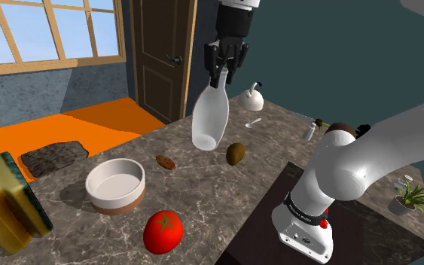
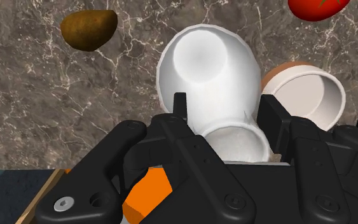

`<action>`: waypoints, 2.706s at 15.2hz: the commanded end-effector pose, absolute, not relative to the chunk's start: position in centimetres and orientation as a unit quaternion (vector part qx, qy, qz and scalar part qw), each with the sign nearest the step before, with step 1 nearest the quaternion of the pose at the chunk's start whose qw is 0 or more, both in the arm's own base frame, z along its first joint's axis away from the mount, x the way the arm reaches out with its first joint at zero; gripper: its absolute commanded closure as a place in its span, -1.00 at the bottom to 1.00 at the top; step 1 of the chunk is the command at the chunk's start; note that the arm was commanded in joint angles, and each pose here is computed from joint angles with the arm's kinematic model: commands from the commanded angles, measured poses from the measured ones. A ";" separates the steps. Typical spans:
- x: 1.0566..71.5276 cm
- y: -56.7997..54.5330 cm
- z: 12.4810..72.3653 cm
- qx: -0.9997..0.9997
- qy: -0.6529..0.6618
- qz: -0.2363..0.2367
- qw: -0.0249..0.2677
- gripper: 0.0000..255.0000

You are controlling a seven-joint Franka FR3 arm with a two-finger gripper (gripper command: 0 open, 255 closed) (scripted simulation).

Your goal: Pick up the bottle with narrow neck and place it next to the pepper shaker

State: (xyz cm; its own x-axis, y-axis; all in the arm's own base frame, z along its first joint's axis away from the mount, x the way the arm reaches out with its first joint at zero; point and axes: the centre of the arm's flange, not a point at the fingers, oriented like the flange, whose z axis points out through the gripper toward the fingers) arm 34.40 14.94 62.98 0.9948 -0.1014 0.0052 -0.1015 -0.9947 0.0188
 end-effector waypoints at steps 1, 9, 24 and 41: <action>34.4 15.0 64.0 0.999 -0.051 0.002 0.010 1.00; 34.4 15.0 68.2 0.999 -0.051 0.002 0.010 1.00; 33.9 13.7 75.3 0.999 -0.051 0.002 0.010 1.00; 25.2 -6.9 75.4 0.999 -0.051 0.002 0.010 1.00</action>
State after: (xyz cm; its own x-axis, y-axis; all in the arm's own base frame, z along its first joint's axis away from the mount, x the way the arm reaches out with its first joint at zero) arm 25.83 -5.66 75.14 0.9947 -0.1026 0.0055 -0.1027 -0.9945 0.0186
